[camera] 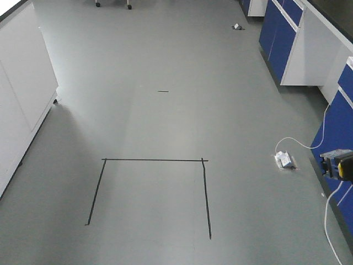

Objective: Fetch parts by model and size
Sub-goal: 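Drive the base to the bench with the red tray, holding both buttons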

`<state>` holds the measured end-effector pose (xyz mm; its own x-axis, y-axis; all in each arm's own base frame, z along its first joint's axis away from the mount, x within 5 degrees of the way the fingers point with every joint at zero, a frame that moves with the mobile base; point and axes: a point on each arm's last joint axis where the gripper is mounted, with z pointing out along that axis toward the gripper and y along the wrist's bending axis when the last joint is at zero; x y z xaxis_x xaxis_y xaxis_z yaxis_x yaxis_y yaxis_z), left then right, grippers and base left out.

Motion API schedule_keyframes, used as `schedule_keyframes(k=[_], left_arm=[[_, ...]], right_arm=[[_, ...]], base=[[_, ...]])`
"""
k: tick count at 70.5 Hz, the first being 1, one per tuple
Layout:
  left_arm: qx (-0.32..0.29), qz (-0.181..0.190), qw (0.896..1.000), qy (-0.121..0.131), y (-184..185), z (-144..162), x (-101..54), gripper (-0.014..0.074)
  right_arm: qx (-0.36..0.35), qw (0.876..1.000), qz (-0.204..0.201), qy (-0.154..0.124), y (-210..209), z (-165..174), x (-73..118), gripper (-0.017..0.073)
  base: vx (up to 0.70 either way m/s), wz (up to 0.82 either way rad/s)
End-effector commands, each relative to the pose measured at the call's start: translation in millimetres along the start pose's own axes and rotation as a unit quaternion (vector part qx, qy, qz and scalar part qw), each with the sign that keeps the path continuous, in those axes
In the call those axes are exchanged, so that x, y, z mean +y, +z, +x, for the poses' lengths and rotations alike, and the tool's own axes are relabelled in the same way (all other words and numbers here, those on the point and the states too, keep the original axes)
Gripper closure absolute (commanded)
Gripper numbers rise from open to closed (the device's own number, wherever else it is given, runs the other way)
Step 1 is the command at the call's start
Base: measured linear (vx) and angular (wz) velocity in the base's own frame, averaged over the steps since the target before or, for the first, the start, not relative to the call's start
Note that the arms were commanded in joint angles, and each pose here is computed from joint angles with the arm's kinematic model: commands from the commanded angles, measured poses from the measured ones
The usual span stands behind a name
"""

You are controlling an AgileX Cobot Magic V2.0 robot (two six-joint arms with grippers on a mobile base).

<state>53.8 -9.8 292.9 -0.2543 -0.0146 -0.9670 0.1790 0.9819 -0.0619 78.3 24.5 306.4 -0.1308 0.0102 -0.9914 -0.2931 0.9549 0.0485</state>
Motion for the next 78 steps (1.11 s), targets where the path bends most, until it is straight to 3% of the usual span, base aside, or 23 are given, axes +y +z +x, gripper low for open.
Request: schedule_keyframes(k=[1, 78], left_arm=[[-0.043, 0.008, 0.999, 0.000, -1.4, -13.6, -1.6, 0.0601], [-0.043, 0.008, 0.999, 0.000, -1.4, -13.7, -1.6, 0.0600]], right_arm=[[-0.052, 0.999, -0.002, -0.005, -2.0, -16.8, 0.7, 0.0567], [-0.052, 0.999, -0.002, -0.005, -2.0, -16.8, 0.7, 0.0567]], base=[[0.56, -0.03], [0.62, 0.01]])
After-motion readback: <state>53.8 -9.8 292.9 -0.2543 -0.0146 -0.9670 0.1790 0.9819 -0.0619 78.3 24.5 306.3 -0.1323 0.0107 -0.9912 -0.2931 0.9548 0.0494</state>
